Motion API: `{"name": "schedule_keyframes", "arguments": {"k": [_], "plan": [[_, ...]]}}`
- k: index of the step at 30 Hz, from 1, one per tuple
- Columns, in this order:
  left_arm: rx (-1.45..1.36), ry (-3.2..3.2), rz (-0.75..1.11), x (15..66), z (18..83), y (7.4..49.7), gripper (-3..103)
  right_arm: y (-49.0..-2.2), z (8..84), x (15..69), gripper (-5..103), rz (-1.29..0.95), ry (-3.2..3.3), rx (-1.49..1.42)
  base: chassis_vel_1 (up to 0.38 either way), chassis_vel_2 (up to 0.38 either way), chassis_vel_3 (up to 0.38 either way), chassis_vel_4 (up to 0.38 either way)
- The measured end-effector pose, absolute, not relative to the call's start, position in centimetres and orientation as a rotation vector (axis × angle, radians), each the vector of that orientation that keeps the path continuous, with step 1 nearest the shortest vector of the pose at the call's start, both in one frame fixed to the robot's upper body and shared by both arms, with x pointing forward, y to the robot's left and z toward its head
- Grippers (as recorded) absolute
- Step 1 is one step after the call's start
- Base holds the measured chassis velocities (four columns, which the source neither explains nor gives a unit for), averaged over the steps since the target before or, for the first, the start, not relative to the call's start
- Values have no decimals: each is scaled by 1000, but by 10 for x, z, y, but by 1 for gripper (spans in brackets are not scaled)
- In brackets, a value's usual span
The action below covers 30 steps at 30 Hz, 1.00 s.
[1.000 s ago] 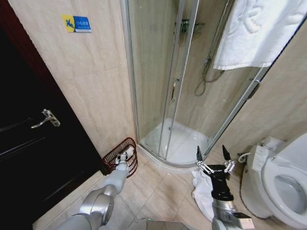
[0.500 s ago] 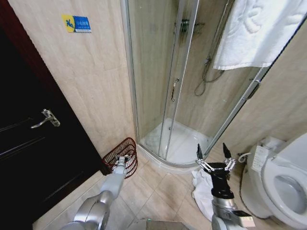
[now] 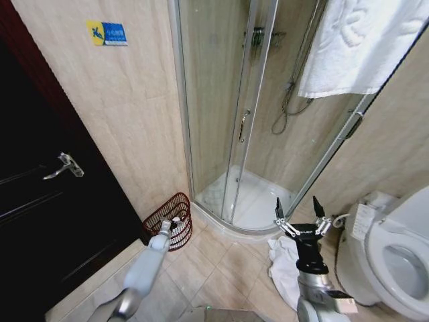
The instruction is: Discard the used towel into the hamper.
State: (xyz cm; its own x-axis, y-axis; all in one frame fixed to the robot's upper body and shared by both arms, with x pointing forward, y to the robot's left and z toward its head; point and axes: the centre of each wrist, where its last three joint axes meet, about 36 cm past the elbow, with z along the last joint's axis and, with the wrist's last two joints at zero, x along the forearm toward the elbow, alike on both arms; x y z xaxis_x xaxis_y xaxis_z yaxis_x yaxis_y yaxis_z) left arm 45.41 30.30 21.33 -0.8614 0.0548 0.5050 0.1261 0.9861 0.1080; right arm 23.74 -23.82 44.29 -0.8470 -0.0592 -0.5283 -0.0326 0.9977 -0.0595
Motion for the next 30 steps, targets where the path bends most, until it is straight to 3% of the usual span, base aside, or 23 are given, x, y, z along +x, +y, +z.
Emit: {"name": "schedule_keyframes", "arguments": {"k": [13,24,30], "plan": [[-281,-2718,33,364,340,299,100,-238,485,247,100,-62,2607,-33,0,0,0,0],[-185,-2901,114,291,434,278,100,-241,504,248,100,-23,2610,-34,0,0,0,0],[-116,-2999,233,250,477,247,100,-241,520,253,100,30,2604,-8,0,0,0,0]]}}
